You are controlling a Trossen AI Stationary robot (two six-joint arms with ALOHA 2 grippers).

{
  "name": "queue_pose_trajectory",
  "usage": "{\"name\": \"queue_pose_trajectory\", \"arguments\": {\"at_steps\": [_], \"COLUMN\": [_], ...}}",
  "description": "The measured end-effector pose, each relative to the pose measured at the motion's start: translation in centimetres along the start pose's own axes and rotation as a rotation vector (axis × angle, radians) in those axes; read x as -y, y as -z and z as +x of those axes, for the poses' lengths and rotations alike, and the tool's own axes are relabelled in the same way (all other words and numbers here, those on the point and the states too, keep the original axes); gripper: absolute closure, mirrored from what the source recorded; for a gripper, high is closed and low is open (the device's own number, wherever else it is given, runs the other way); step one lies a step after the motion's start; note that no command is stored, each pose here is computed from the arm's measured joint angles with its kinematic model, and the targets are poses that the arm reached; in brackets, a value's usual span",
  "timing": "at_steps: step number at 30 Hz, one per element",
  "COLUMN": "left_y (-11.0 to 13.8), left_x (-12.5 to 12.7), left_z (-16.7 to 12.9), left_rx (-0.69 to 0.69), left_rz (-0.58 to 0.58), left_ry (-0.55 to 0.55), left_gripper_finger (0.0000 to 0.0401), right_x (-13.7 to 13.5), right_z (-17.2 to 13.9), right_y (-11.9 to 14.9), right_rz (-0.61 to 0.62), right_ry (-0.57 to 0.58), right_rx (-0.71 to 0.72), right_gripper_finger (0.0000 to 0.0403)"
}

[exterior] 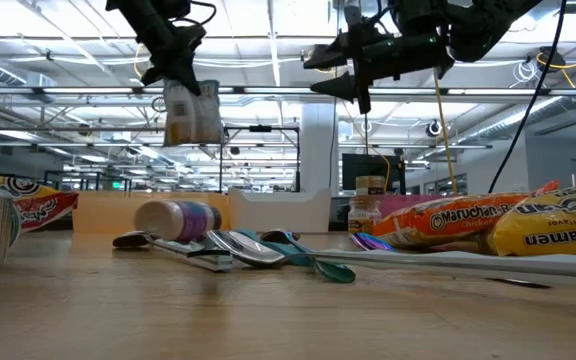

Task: Pick & Place Food Item
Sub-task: Put the blue noodle pack into the white bin

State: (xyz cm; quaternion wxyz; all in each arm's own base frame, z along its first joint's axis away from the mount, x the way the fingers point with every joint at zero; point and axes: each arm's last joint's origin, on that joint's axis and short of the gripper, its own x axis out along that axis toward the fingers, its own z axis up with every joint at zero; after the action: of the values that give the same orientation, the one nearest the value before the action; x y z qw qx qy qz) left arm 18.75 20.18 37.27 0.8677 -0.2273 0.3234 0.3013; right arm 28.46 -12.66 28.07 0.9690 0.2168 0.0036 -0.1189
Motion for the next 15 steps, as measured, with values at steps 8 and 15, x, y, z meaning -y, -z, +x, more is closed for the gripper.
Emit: {"name": "queue_pose_trajectory", "arguments": {"at_steps": [8, 15], "left_y": [-0.8, -1.2], "left_x": [2.8, 5.9], "left_z": [0.8, 3.7], "left_rx": [0.123, 0.209], "left_rz": [-0.273, -0.476], "left_ry": [-0.075, -0.112], "left_gripper_finger": [0.0400, 0.0400], "right_x": [0.8, 1.1], "right_z": [-0.2, -1.3], "right_y": [-0.1, -1.3], "right_rz": [-0.072, -0.218], "right_ry": [0.030, 0.050], "right_rx": [-0.019, 0.004], "right_gripper_finger": [0.0183, 0.0188]}}
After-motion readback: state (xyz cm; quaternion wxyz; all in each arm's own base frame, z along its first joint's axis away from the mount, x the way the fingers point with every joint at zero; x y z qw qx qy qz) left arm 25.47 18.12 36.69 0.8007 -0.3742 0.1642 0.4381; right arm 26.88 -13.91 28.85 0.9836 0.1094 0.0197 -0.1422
